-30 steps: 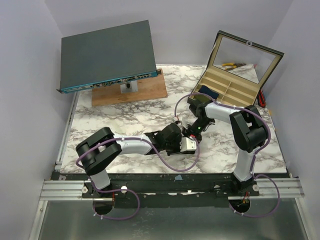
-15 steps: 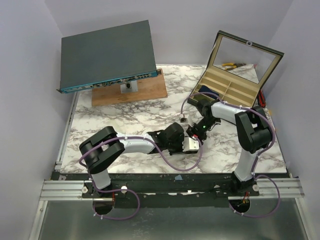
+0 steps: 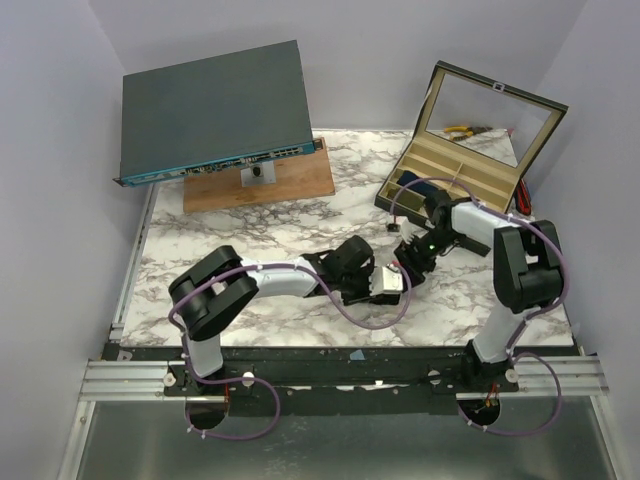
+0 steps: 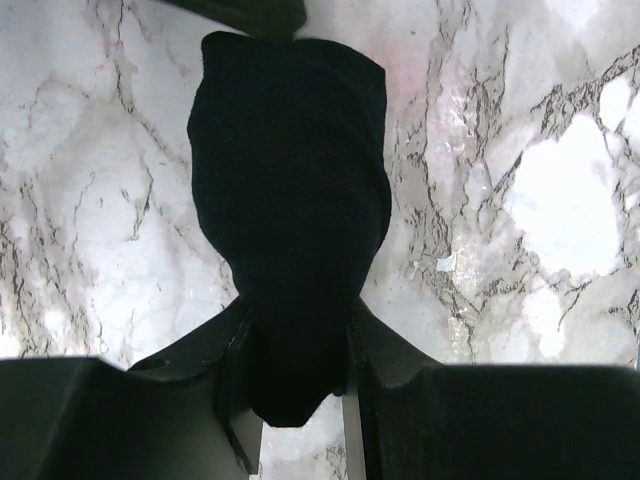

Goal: Roll the underwear
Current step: Roll the underwear to the center of the board.

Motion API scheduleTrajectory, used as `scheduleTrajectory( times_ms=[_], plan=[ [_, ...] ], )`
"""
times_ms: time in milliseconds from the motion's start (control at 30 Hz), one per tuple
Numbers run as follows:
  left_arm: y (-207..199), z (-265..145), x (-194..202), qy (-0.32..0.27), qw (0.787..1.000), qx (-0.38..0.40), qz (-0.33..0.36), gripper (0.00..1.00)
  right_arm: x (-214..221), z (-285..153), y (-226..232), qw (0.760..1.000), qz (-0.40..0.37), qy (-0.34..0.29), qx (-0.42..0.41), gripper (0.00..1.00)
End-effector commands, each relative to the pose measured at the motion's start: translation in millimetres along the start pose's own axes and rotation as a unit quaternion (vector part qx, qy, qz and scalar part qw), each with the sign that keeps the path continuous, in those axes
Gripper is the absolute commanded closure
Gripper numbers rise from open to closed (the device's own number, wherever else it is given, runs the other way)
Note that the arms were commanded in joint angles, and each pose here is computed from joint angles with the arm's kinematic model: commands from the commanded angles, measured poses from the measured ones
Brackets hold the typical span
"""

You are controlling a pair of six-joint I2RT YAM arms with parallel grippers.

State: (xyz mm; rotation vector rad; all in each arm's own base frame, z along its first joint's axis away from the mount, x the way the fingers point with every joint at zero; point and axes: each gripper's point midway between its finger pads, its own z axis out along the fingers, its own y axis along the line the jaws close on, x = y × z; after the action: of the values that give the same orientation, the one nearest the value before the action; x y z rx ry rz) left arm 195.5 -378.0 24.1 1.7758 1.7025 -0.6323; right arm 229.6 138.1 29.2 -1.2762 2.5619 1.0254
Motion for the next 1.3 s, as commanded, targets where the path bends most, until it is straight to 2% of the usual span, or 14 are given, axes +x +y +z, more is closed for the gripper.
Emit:
scheduleTrajectory(
  times_ms=[0, 233, 400, 533, 633, 833, 1267],
  plan=[
    [-30.6, 4.3, 53.8, 0.087, 0.992, 0.069, -0.060, 1.00, -1.5, -16.4, -29.2, 0.996, -0.031, -0.024, 0.085, 0.36],
    [-21.9, 5.3, 55.8, 0.091, 0.990, 0.067, -0.081, 1.00, -6.3, -40.0, -25.0, 0.981, -0.067, -0.108, 0.147, 0.36],
    [-20.7, 7.0, 57.6, 0.094, 0.990, 0.070, -0.084, 1.00, -13.1, -47.2, -7.3, 0.962, -0.121, -0.170, 0.174, 0.36],
    [-20.3, 9.1, 59.7, 0.099, 0.988, 0.075, -0.089, 1.00, -12.5, -52.0, 0.3, 0.945, -0.168, -0.195, 0.201, 0.33],
    [-21.4, 11.3, 60.2, 0.101, 0.987, 0.082, -0.093, 1.00, -12.3, -54.6, 6.4, 0.933, -0.205, -0.207, 0.213, 0.28],
    [-19.4, 15.5, 62.2, 0.107, 0.985, 0.089, -0.100, 1.00, -11.2, -46.0, 13.7, 0.926, -0.246, -0.212, 0.194, 0.21],
    [-21.1, 21.4, 62.1, 0.106, 0.976, 0.133, -0.138, 1.00, -6.4, -26.1, 21.6, 0.904, -0.319, -0.214, 0.188, 0.21]
  ],
)
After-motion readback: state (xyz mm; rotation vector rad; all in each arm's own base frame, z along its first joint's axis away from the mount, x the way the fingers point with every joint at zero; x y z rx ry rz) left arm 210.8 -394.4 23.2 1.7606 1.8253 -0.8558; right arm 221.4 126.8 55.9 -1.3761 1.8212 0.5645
